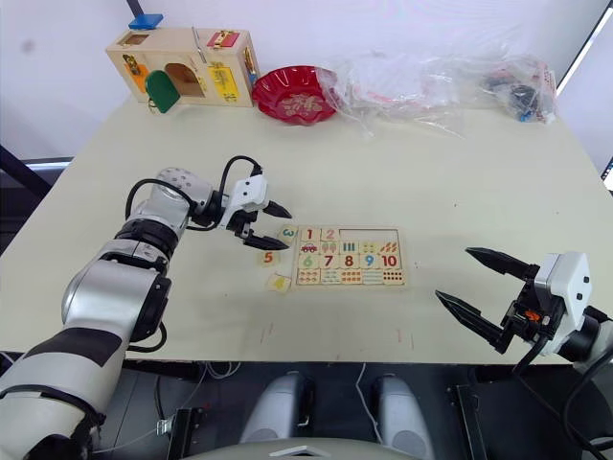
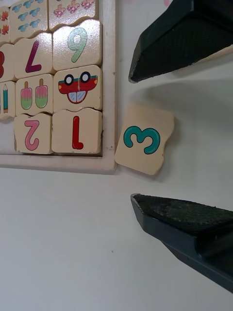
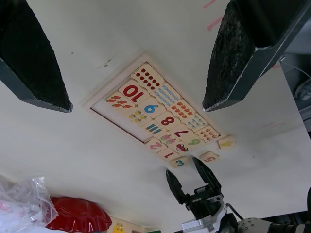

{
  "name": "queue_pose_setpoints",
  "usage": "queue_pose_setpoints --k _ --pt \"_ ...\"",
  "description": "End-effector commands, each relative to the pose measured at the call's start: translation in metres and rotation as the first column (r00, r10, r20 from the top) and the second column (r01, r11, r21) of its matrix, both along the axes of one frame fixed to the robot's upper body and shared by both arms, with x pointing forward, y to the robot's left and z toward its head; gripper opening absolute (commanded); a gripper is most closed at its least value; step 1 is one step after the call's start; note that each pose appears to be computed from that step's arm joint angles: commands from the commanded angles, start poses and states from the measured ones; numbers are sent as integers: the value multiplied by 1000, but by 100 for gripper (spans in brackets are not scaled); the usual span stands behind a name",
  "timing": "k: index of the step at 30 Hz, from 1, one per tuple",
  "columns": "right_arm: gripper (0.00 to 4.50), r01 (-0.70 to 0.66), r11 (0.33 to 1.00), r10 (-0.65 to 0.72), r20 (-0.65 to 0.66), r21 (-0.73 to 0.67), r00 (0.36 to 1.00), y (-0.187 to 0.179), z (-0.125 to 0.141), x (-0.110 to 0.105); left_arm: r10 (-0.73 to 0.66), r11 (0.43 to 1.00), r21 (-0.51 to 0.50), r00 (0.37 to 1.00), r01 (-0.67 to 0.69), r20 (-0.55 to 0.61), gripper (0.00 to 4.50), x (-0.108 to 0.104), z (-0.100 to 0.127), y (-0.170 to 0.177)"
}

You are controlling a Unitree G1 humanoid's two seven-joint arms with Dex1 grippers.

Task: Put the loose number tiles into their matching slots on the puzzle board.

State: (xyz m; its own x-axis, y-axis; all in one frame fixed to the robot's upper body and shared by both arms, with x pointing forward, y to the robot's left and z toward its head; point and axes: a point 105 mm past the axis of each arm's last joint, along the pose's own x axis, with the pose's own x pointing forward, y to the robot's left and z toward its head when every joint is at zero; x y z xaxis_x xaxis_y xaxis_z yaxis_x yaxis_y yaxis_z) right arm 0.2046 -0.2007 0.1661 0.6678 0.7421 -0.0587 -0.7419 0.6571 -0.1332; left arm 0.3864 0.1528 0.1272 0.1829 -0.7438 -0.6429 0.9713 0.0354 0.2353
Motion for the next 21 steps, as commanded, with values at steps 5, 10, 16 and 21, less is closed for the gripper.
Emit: queue_pose_setpoints --k 5,10,16,21 --pt "450 -2 1000 2 54 -4 999 3 10 -3 11 1000 4 998 -11 61 392 7 16 0" --pt "450 -2 1000 2 45 -2 999 2 9 -7 8 1000 18 999 -8 52 392 7 13 0" --pt "450 -1 1000 1 38 -9 999 0 9 -11 14 999 35 999 -16 51 392 7 9 0" --pt "450 -1 1000 1 32 -10 999 2 8 -14 3 999 43 999 -5 43 392 6 5 -2"
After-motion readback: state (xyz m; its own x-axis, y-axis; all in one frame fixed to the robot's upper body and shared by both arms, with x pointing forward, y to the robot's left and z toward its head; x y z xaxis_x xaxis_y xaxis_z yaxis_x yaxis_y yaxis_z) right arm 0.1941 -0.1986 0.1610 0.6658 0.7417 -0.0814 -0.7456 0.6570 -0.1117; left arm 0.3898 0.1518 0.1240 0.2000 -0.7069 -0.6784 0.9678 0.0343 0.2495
